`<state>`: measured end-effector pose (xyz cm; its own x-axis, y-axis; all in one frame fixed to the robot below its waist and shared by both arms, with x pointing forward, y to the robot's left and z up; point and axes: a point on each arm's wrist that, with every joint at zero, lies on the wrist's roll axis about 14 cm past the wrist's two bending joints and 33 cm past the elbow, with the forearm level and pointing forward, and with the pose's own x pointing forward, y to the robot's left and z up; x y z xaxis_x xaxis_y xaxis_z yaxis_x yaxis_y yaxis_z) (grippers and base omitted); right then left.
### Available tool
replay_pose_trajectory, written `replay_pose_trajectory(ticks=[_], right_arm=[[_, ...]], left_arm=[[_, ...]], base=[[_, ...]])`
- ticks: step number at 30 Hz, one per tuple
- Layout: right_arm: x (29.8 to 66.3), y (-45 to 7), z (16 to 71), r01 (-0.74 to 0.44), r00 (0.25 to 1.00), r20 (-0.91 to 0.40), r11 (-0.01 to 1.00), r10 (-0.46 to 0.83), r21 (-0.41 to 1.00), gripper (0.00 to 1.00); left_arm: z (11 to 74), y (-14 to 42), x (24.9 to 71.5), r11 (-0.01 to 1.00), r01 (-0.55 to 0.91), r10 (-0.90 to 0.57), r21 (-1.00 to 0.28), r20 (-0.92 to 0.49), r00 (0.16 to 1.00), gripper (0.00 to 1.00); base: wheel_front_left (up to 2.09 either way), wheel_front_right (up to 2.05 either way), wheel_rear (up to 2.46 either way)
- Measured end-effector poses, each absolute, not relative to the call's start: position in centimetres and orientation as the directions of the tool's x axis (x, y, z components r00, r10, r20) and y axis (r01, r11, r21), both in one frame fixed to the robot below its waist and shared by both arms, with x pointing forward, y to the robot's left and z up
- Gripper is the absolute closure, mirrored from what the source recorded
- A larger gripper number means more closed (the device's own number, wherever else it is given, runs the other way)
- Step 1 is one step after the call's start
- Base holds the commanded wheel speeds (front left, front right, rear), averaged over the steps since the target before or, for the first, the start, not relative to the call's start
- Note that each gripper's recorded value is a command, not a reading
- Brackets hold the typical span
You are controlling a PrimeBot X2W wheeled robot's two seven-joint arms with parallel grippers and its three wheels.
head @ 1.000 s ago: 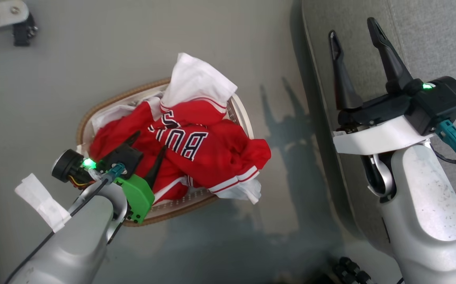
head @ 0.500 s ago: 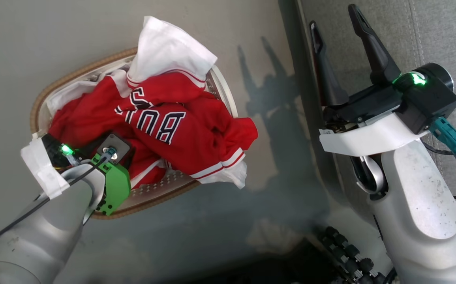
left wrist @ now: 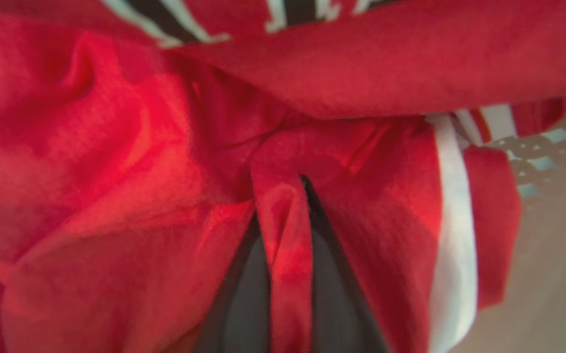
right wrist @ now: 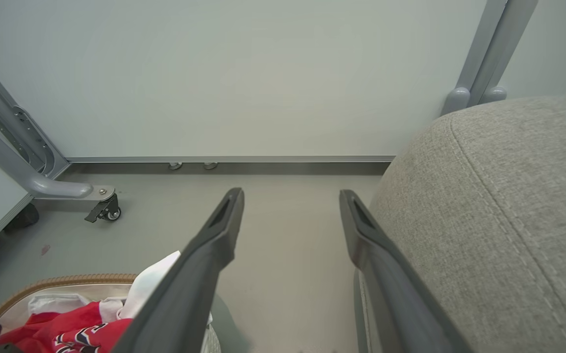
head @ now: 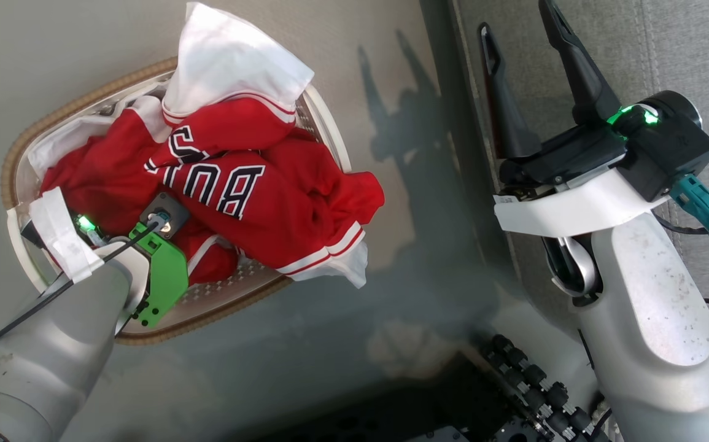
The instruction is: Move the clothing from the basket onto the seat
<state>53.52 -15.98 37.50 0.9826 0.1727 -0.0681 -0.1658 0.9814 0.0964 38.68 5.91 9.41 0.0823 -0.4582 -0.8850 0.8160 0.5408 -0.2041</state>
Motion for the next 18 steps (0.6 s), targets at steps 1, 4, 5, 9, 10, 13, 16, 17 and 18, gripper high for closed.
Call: replay_pose_trajectory(ticks=[1, 4, 5, 9, 10, 13, 16, 17, 18], right_arm=[[53.5, -16.1, 37.6, -0.164, 0.983, -0.068, 0.982, 0.171, 0.095, 0.00], [53.4, -16.1, 38.3, -0.165, 0.983, -0.063, 0.983, 0.170, 0.083, 0.00], [53.3, -16.2, 38.6, -0.164, 0.984, -0.059, 0.983, 0.169, 0.079, 0.00], [52.5, -16.4, 39.7, -0.156, 0.985, -0.059, 0.985, 0.160, 0.067, 0.00], [52.1, -16.4, 39.9, -0.153, 0.986, -0.061, 0.986, 0.157, 0.067, 0.00], [51.2, -16.2, 41.0, -0.154, 0.986, -0.055, 0.986, 0.158, 0.069, 0.00], [50.3, -16.1, 42.3, -0.152, 0.987, -0.043, 0.986, 0.155, 0.073, 0.00], [49.9, -16.1, 42.7, -0.151, 0.987, -0.040, 0.986, 0.154, 0.072, 0.00], [49.5, -16.1, 43.0, -0.150, 0.987, -0.039, 0.986, 0.153, 0.072, 0.00]], left_arm=[[9.6, 5.9, 38.8, 0.543, 0.815, -0.460, -0.201, -0.883, 0.089, 1.00], [10.4, 5.7, 39.1, 0.557, 0.807, -0.475, -0.195, -0.872, 0.117, 1.00], [10.9, 5.4, 39.2, 0.565, 0.801, -0.484, -0.196, -0.865, 0.130, 1.00], [13.0, 4.8, 39.7, 0.615, 0.766, -0.513, -0.190, -0.834, 0.205, 1.00], [13.6, 4.7, 39.6, 0.634, 0.750, -0.515, -0.188, -0.827, 0.227, 1.00], [15.3, 4.8, 39.0, 0.667, 0.724, -0.512, -0.177, -0.815, 0.272, 1.00], [17.2, 4.9, 38.9, 0.712, 0.683, -0.501, -0.163, -0.799, 0.331, 1.00], [17.9, 4.9, 39.0, 0.728, 0.667, -0.496, -0.158, -0.794, 0.352, 1.00], [18.6, 4.8, 39.0, 0.737, 0.659, -0.495, -0.154, -0.786, 0.370, 1.00]], base=[[0.00, 0.00, 0.00], [0.00, 0.00, 0.00], [0.00, 0.00, 0.00], [0.00, 0.00, 0.00], [0.00, 0.00, 0.00], [0.00, 0.00, 0.00], [0.00, 0.00, 0.00], [0.00, 0.00, 0.00], [0.00, 0.00, 0.00]])
